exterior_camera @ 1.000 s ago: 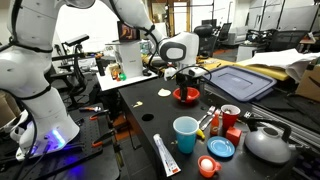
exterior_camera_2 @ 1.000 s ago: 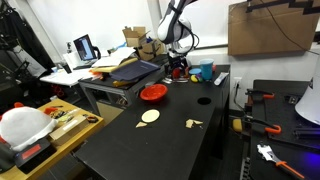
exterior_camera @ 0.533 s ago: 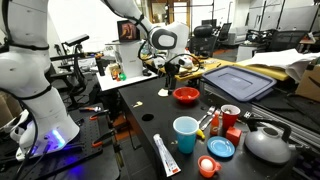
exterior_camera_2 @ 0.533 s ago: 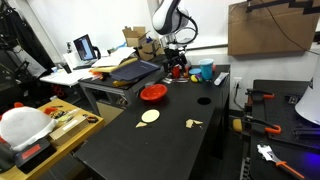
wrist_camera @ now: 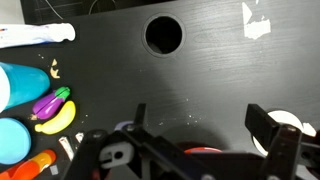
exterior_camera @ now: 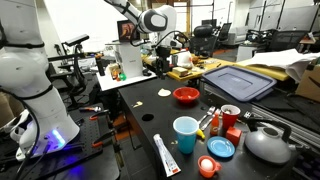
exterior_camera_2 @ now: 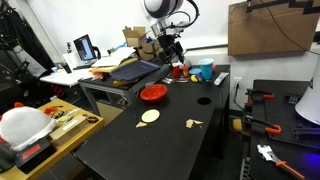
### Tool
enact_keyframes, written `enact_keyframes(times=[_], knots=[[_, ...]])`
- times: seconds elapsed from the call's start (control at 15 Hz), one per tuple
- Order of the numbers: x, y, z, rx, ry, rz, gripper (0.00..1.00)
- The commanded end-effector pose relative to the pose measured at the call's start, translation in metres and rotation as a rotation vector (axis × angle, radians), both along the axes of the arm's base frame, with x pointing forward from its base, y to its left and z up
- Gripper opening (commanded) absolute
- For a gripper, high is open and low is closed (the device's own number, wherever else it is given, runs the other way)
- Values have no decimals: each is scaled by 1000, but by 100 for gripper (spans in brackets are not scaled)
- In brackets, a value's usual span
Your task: Move the banana to the right
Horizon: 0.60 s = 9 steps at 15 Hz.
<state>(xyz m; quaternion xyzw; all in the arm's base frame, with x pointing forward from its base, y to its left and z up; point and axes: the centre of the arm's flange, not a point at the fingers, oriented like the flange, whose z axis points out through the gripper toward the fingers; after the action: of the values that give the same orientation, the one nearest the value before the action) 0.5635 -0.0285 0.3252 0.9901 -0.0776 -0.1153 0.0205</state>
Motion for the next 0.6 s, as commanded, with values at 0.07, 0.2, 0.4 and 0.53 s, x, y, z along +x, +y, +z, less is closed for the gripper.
enact_keyframes(times=[0.07, 0.2, 0.4, 0.53], knots=[[-17, 22, 41, -62, 13, 62, 100], [-20, 29, 55, -56, -1, 71, 100], [-24, 33, 78, -52, -38, 67, 100], [-29, 31, 98, -48, -79, 61, 100]])
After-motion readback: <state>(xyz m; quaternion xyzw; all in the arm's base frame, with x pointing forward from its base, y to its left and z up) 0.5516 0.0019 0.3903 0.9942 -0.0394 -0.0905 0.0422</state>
